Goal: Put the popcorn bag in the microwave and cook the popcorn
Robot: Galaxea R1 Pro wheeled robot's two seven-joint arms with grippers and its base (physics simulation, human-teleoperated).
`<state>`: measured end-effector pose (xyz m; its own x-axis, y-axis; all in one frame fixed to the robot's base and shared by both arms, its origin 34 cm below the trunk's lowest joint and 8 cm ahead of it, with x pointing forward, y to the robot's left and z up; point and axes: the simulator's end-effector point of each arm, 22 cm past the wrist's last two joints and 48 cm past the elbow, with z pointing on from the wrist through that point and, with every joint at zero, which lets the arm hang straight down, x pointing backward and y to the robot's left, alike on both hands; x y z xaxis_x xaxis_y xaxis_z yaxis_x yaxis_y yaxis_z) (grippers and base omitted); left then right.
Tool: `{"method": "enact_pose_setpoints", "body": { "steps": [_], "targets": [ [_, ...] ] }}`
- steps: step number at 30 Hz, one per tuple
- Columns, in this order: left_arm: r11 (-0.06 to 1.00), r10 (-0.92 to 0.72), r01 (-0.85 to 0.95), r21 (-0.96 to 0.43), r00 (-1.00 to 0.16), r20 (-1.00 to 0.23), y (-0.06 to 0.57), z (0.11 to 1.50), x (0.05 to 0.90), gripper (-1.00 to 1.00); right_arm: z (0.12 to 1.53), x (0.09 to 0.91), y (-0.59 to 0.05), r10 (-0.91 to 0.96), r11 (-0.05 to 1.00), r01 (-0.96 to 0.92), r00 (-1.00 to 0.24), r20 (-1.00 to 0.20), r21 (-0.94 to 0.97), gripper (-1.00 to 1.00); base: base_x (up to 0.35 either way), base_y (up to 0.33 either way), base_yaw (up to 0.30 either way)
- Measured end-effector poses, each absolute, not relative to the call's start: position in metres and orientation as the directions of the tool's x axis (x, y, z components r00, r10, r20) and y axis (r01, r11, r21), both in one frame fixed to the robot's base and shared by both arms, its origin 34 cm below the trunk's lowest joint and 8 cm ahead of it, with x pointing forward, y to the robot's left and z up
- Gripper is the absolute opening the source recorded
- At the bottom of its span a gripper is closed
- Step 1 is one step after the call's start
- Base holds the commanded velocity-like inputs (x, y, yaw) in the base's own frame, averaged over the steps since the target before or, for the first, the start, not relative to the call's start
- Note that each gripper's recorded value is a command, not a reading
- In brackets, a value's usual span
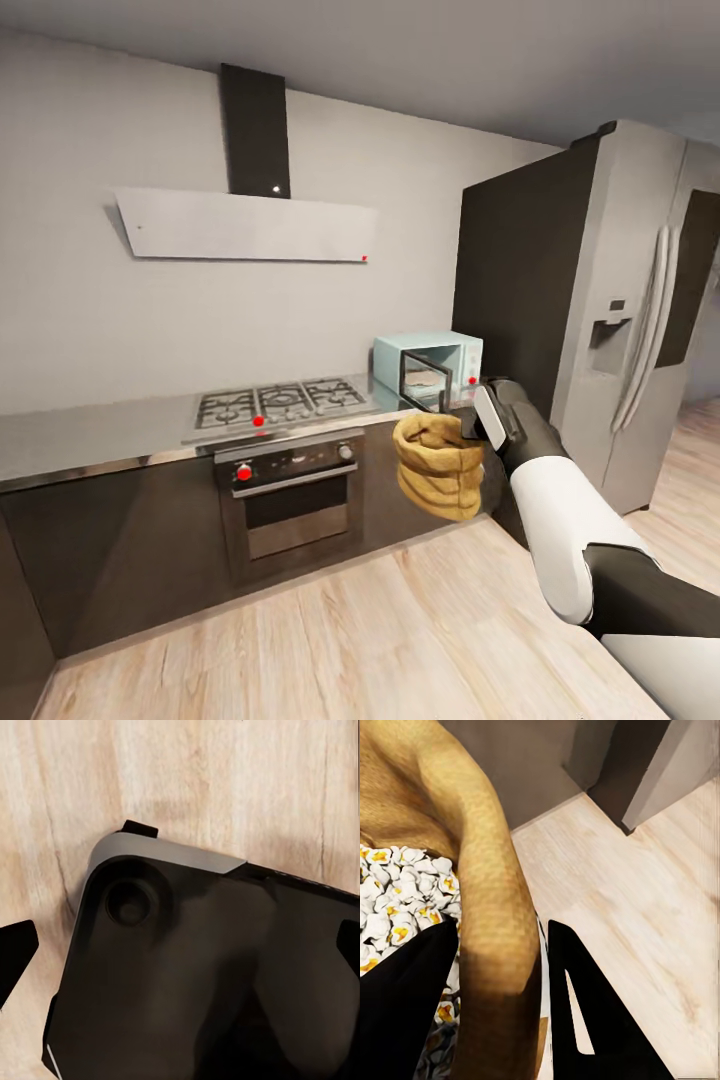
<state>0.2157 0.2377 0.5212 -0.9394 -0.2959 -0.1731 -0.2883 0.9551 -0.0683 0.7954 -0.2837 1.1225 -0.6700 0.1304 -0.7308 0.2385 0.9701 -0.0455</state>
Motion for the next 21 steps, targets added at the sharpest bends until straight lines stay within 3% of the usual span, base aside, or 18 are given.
{"method": "enact_pose_setpoints", "body": {
  "steps": [21],
  "targets": [
    [0.956, -0.294, -0.285, -0.075, -0.938, -0.185, 0.2354, 0.5223, 0.2206, 1.0, 1.1328, 0.7924, -0.285, 0.13, 0.97, 0.241, -0.657, -0.742, -0.043, -1.0, 0.0, 0.0, -0.245]
  ]
}}
